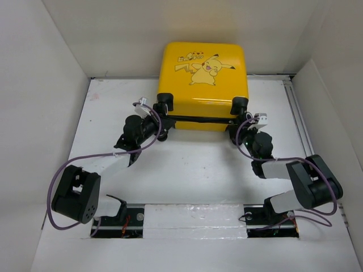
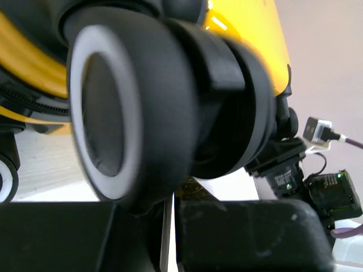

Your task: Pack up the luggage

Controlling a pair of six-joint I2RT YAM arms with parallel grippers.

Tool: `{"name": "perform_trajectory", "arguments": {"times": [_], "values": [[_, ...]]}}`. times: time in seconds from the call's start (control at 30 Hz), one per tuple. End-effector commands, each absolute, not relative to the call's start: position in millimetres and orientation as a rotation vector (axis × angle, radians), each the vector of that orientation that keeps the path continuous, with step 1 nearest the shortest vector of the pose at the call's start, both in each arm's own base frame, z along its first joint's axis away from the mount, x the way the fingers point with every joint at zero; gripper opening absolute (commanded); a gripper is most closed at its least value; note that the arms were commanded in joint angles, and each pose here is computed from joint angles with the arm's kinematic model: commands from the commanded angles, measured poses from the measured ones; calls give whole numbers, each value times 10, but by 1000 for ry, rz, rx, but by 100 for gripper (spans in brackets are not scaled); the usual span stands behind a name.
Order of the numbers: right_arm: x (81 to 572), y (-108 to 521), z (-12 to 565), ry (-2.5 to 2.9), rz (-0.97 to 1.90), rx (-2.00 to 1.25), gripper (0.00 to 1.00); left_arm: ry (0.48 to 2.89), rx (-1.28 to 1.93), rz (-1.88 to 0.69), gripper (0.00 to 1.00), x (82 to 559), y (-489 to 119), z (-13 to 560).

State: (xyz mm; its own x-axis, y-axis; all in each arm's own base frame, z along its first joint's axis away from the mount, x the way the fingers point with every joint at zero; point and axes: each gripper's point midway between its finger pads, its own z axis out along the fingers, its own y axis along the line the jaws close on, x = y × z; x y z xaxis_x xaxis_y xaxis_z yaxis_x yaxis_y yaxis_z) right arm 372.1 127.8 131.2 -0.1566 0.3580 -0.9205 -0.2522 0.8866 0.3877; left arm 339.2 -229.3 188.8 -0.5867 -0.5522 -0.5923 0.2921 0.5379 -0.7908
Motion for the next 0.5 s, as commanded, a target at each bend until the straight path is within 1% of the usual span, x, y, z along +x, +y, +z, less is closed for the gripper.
{"name": "perform_trajectory", "arguments": {"times": [0.0,0.2,0.27,0.3,0.33,0.47], "values": [[3538,1603,1576,1561,730,-3,46,1751,-151,-1217,0,3389,-2331,2239],[3540,1525,1586,1592,701,28,51,1739,-155,-1213,0,3392,-2317,2274],[3593,1512,1652,1579,685,9,51,1739,-155,-1213,0,3392,-2317,2274],[3647,1508,1669,1578,685,9,49,1739,-155,-1213,0,3392,-2317,2274],[3652,1525,1573,1605,689,4,49,1739,-155,-1213,0,3392,-2317,2274],[3720,1560,1538,1611,721,-15,49,1746,-167,-1202,0,3404,-2303,2253]]}}
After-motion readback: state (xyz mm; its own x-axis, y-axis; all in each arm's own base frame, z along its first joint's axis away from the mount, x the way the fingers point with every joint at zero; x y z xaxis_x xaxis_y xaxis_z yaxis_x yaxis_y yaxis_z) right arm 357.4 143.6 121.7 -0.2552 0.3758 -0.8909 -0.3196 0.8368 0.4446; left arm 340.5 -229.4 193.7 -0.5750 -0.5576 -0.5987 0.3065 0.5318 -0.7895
